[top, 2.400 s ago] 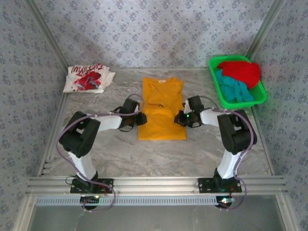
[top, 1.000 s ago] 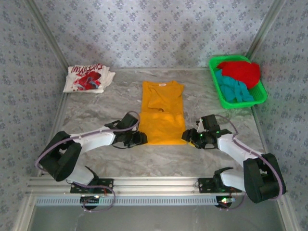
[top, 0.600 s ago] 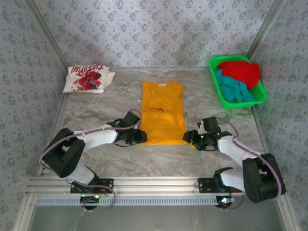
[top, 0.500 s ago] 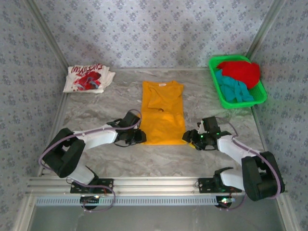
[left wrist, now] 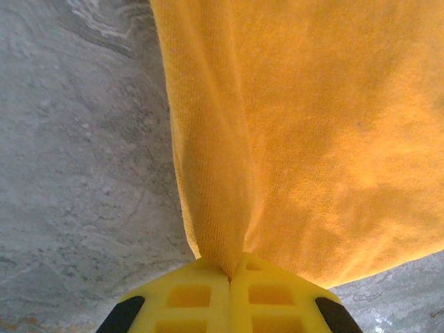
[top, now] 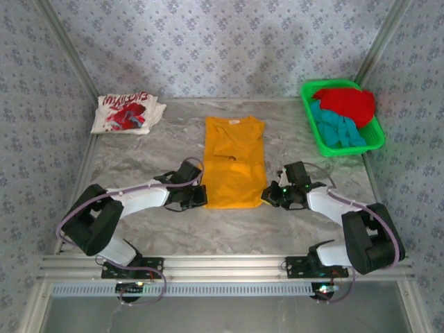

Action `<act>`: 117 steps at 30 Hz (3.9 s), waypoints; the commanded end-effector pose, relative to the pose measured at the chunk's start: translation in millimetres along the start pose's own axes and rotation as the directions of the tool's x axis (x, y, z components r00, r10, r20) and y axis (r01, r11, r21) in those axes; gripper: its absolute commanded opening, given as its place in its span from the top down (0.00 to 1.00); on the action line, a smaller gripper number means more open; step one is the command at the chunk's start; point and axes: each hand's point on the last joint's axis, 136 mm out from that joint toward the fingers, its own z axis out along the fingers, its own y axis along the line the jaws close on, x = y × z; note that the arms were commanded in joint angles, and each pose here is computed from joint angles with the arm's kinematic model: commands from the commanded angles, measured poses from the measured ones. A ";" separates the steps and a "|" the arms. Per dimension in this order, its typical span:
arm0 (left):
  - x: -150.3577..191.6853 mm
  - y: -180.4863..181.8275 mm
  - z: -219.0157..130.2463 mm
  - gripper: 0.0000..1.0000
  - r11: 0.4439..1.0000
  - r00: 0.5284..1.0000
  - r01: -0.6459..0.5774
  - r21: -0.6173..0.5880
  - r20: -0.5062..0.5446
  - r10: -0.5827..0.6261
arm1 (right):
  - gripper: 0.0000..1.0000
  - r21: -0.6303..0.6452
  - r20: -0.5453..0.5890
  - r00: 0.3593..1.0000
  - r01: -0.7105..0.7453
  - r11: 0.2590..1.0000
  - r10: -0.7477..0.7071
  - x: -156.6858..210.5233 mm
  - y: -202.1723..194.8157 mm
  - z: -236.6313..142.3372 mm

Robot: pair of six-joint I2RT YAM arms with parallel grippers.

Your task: Fold and stack the t-shirts

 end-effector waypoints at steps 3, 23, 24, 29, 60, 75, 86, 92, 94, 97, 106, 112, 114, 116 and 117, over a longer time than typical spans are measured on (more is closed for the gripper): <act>-8.1 2.7 -17.6 1.00 0.999 0.998 -0.042 -0.027 0.053 0.044 | 1.00 0.030 0.039 0.999 0.031 0.999 -0.033 3.4 2.8 -17.5; -53.0 -90.2 -107.1 1.00 0.945 0.950 -0.264 0.195 0.223 0.219 | 1.00 0.044 0.206 0.962 0.173 0.984 -0.179 -26.5 69.6 -76.3; -67.0 -93.3 -108.1 1.00 0.943 0.950 -0.260 0.206 0.230 0.212 | 1.00 0.051 0.217 0.959 0.173 0.984 -0.180 -41.9 75.3 -77.5; -122.7 -99.8 -107.2 1.00 0.949 0.949 -0.256 0.186 0.233 0.210 | 1.00 0.082 0.247 0.955 0.146 0.986 -0.162 -103.4 89.2 -80.7; -277.9 -124.4 -59.3 0.56 0.928 0.854 -0.371 0.028 0.402 0.329 | 0.78 -0.080 0.282 0.927 0.278 0.957 -0.246 -218.2 142.8 -31.2; -232.4 -38.5 55.7 0.59 0.960 0.955 -0.140 0.244 0.290 0.065 | 0.98 0.021 0.116 0.979 0.168 0.986 -0.169 -189.0 59.9 97.5; -143.1 -20.4 35.7 0.53 0.982 0.986 -0.034 0.185 0.165 0.003 | 1.00 0.096 0.025 0.996 0.080 0.992 -0.083 -116.7 7.9 85.8; -161.0 -20.7 -9.5 0.35 0.989 0.968 -0.035 0.143 0.252 -0.002 | 1.00 0.106 0.019 0.998 0.057 0.993 -0.059 -110.2 -6.6 85.0; -164.2 -18.9 -7.2 0.30 0.992 0.974 -0.017 0.123 0.226 -0.011 | 1.00 0.092 0.031 0.998 0.045 0.995 -0.048 -112.2 -8.0 85.4; -159.4 -23.4 7.8 0.25 0.995 0.984 -0.029 0.094 0.175 0.012 | 1.00 0.094 0.037 0.998 0.048 0.994 -0.052 -114.2 -7.6 84.4; -152.7 -33.1 53.2 0.17 0.998 0.996 -0.015 0.061 0.085 0.010 | 1.00 0.082 0.048 0.997 0.060 0.995 -0.064 -121.8 -0.6 84.3; -166.3 -77.1 70.8 0.22 0.985 0.994 -0.061 0.159 0.098 0.046 | 1.00 0.066 0.056 0.996 0.059 0.996 -0.063 -125.3 1.9 85.9; -169.8 -94.3 77.4 0.27 0.974 0.995 -0.055 0.220 0.095 0.035 | 1.00 0.061 0.057 0.997 0.056 0.997 -0.060 -126.3 1.8 85.8; -170.4 -103.1 84.8 0.31 0.969 0.996 -0.050 0.242 0.088 0.030 | 1.00 0.063 0.062 0.996 0.055 0.996 -0.059 -128.1 0.6 85.0; -170.5 -107.6 86.5 0.36 0.967 0.995 -0.058 0.249 0.091 0.036 | 1.00 0.060 0.062 0.996 0.056 0.997 -0.060 -129.0 1.2 84.8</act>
